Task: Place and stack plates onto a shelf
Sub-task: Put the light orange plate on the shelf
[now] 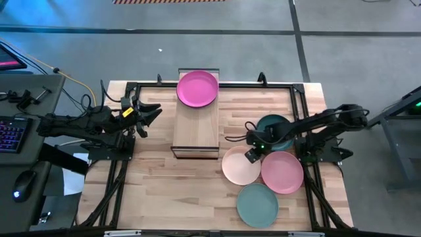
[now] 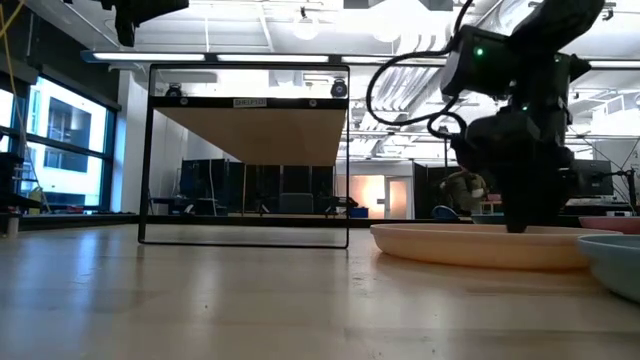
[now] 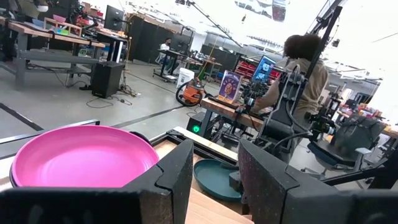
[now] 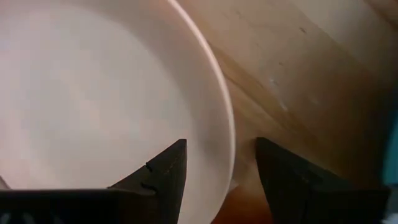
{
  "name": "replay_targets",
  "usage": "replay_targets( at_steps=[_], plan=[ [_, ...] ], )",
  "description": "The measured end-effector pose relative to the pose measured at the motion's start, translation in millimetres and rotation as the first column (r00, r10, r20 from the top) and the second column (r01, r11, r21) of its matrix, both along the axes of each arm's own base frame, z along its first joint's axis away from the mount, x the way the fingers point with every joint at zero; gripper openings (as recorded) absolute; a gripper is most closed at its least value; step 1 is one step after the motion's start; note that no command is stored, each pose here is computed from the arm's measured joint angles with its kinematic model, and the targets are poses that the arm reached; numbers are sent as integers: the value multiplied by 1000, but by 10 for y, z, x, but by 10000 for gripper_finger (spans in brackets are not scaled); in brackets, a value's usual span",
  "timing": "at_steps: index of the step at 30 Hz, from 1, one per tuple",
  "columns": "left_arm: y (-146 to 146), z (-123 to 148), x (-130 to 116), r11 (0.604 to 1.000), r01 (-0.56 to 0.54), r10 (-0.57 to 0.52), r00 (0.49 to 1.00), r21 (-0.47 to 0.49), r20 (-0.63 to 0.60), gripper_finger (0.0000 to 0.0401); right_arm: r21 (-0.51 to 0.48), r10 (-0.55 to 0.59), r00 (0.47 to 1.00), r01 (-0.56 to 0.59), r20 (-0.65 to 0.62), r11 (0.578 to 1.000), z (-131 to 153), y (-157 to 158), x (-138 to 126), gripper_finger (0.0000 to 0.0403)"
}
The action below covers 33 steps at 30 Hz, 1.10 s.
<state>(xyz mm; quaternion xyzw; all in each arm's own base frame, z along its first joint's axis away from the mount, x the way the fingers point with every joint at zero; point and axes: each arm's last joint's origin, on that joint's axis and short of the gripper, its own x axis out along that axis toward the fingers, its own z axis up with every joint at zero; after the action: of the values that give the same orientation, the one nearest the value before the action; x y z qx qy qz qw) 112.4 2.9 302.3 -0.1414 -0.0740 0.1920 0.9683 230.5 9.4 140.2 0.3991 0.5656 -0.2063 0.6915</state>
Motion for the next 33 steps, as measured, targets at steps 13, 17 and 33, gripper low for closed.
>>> replay_targets(
  at_steps=[13, 17, 33],
  plan=[
    [0, -1, 0, 1000, 0, 0, 1000, 0, -1, 117, -25, -18, 1000, 18, -11, 1000, -28, 7, 1, 10],
    [0, -1, 0, 1000, 0, 0, 1000, 1, -2, 117, -3, -24, 999, 24, 32, 1000, 54, -3, -6, 9],
    [1, -33, 3, 1000, -6, 6, 999, 4, -37, 117, 49, -38, 982, 30, 183, 998, 497, -189, -245, 0]
  ],
)
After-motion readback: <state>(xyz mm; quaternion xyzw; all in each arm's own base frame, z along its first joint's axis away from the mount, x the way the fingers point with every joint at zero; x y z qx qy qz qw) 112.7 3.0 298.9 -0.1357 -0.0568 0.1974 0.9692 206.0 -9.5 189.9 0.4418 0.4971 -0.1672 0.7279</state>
